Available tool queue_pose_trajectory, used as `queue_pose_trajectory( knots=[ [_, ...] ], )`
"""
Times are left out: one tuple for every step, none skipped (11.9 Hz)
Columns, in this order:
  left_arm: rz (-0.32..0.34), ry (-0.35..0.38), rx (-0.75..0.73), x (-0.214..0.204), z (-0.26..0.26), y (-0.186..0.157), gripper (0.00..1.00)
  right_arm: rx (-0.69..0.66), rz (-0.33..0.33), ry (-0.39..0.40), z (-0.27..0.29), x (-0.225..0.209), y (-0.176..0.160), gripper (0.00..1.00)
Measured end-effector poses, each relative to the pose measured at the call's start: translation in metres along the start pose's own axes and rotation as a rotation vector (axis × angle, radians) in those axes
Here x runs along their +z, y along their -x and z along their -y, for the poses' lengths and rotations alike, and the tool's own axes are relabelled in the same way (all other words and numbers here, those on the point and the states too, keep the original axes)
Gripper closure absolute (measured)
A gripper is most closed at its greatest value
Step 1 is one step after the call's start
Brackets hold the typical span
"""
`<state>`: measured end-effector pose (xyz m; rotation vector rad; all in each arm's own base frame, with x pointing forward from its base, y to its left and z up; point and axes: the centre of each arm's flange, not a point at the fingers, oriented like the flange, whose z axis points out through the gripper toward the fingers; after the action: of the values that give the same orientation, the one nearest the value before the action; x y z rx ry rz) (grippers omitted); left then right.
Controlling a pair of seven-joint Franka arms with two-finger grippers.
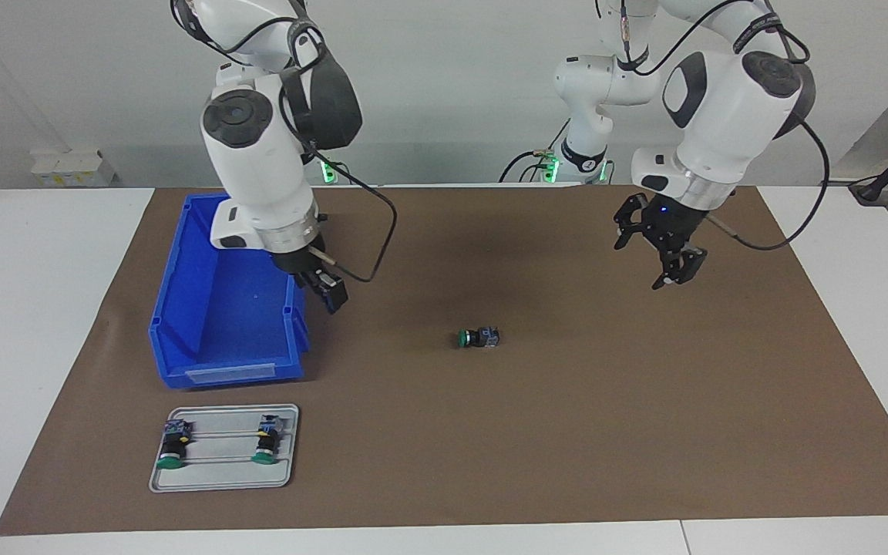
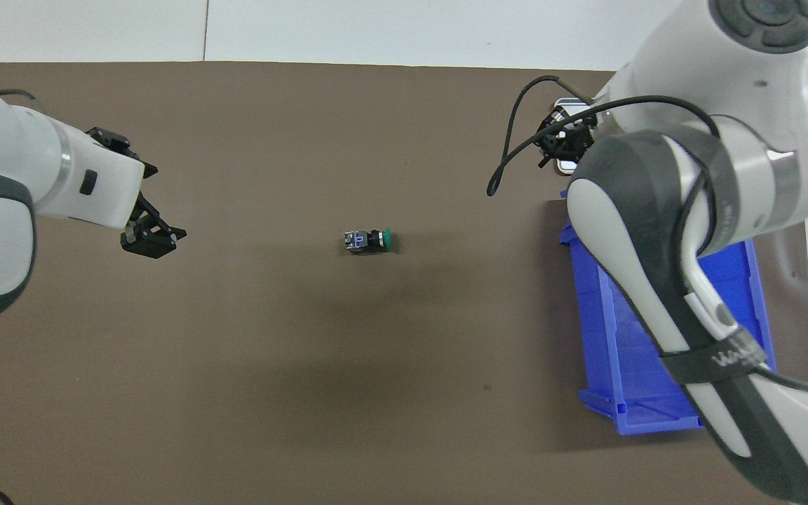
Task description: Place and press button with both arms
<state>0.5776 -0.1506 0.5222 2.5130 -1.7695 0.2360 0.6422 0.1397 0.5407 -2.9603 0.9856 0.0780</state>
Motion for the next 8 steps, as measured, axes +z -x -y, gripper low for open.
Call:
queue_pose_trajectory(
  knots=[
    [-0.009, -0.009, 0.035, 0.019, -0.012, -0.017, 0.00, -0.082, 0.016, 0.002, -0.023, -0.012, -0.011, 0.22],
    [-0.019, -0.017, 0.069, 0.038, -0.027, -0.035, 0.00, -0.156, 0.030, 0.004, -0.044, -0.024, -0.020, 0.22],
    [-0.032, -0.031, 0.088, 0.056, -0.039, -0.050, 0.00, -0.215, 0.040, 0.006, -0.063, -0.034, -0.026, 0.22],
    [-0.045, -0.044, 0.097, 0.069, -0.049, -0.062, 0.00, -0.260, 0.047, 0.007, -0.078, -0.042, -0.030, 0.22],
    [-0.049, -0.045, 0.096, 0.079, -0.057, -0.071, 0.00, -0.301, 0.053, 0.008, -0.090, -0.047, -0.030, 0.22],
    [-0.049, -0.040, 0.082, 0.089, -0.063, -0.079, 0.00, -0.345, 0.057, 0.009, -0.100, -0.049, -0.028, 0.22],
    [-0.048, -0.034, 0.068, 0.102, -0.069, -0.089, 0.00, -0.390, 0.064, 0.010, -0.111, -0.050, -0.024, 0.22],
    [-0.046, -0.028, 0.057, 0.117, -0.073, -0.100, 0.00, -0.422, 0.072, 0.012, -0.120, -0.049, -0.021, 0.23]
  ],
)
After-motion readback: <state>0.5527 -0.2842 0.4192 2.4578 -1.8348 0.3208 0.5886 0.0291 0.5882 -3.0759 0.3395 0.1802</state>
